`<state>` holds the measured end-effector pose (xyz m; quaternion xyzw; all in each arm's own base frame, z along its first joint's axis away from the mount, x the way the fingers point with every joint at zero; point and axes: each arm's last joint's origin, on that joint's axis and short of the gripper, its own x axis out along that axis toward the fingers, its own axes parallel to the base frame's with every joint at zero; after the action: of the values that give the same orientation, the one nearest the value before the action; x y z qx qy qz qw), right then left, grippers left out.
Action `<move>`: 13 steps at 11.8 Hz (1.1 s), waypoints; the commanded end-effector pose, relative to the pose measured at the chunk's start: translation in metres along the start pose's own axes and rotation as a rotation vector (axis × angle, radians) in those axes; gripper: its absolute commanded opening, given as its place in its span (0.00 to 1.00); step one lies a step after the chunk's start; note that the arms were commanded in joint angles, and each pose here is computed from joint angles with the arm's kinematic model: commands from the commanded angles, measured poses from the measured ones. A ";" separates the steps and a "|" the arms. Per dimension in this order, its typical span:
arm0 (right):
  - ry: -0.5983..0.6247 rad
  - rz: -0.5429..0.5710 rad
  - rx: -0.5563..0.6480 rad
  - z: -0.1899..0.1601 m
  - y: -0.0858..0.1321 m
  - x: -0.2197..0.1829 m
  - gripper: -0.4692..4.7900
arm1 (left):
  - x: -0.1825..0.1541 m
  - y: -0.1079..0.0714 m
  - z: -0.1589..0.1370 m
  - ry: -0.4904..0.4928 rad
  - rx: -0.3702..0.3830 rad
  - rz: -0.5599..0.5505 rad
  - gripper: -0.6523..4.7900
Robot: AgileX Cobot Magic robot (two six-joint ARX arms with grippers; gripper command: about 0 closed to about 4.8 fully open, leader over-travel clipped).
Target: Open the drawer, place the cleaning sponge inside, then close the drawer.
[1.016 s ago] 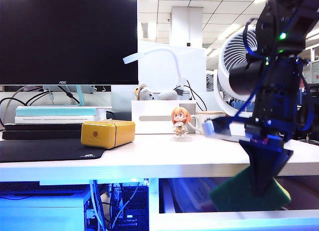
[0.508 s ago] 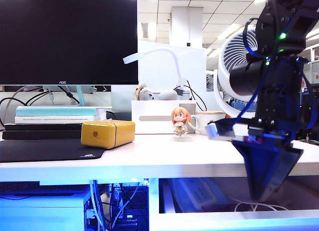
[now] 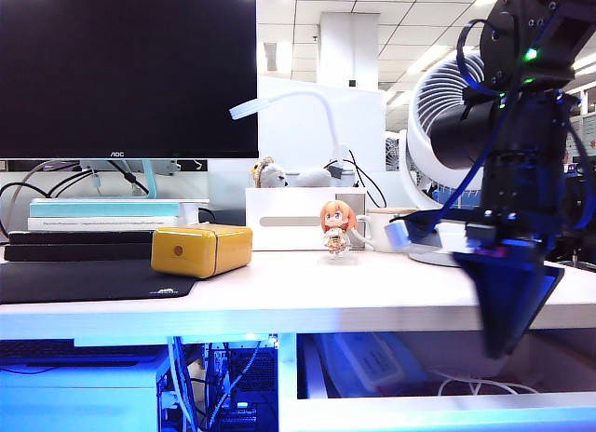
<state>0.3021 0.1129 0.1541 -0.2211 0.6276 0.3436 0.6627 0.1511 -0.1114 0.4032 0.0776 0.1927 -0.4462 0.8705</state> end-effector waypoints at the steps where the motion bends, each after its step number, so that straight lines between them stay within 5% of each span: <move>1: 0.015 0.064 0.010 -0.007 0.008 -0.012 0.08 | -0.001 0.000 0.003 -0.021 0.011 -0.003 0.11; 4: -0.095 0.163 -0.004 -0.010 0.021 -0.037 0.08 | -0.001 0.000 0.003 -0.022 0.011 -0.003 0.11; 13: 0.006 0.258 -0.090 -0.017 0.051 -0.021 0.08 | -0.001 0.000 0.003 -0.022 0.011 -0.003 0.11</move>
<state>0.2562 0.1313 0.1811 -0.1701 0.6348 0.4478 0.6063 0.1512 -0.1115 0.4035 0.0774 0.1908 -0.4461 0.8709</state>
